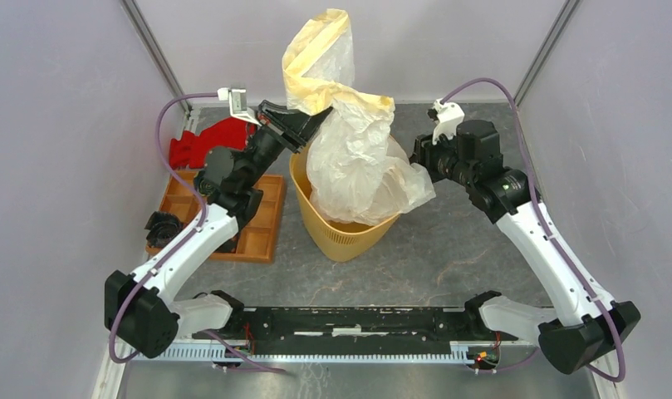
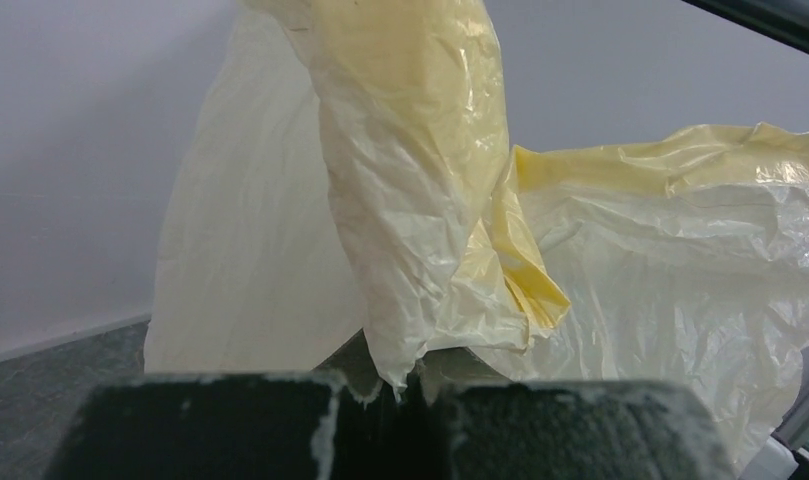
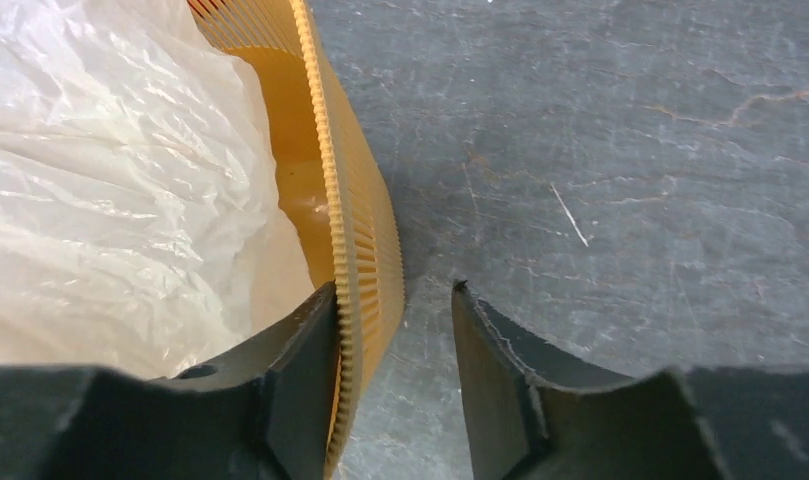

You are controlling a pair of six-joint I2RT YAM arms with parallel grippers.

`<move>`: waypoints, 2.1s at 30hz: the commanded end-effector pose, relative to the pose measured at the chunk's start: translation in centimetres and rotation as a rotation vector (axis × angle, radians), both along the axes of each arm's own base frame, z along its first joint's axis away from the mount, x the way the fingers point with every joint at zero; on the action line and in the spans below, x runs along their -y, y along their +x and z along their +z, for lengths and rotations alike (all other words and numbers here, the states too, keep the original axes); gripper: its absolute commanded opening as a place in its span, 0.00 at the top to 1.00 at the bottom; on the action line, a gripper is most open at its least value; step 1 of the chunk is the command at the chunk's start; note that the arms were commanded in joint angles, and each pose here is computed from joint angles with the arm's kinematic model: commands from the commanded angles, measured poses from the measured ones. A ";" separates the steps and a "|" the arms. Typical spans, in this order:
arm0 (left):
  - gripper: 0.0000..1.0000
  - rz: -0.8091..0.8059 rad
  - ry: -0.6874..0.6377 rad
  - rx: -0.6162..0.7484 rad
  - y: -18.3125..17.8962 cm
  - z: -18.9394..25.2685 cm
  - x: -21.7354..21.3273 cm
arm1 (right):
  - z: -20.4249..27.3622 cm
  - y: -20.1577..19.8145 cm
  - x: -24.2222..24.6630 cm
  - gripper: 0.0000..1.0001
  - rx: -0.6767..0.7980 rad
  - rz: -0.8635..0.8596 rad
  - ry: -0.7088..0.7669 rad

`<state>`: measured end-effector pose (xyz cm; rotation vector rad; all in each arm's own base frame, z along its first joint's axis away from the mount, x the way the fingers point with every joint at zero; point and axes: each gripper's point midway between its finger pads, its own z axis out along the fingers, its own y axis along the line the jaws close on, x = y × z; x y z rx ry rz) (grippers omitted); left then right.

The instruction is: Put the trash bags into the trash bin

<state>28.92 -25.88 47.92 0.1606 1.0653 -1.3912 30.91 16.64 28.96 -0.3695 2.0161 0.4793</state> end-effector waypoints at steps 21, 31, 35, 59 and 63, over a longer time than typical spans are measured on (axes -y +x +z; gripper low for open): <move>0.98 0.178 0.081 0.094 -1.7 2.5 -3.0 | 8.3 -5.7 -8.1 0.57 0.205 0.451 0.110; 0.98 0.183 0.063 0.046 -2.0 2.0 -3.6 | -0.1 0.6 -11.5 0.75 0.094 0.139 -0.177; 0.98 0.186 0.085 0.033 -2.4 1.1 -3.8 | -2.4 1.0 -11.4 0.71 0.055 0.102 -0.184; 0.82 0.092 0.138 -0.297 3.4 -5.8 0.1 | -0.4 7.9 -1.6 0.11 0.159 -0.341 -0.423; 0.75 0.077 0.157 -0.265 3.7 -4.6 0.7 | 0.7 6.7 -3.5 0.10 0.152 -0.185 -0.357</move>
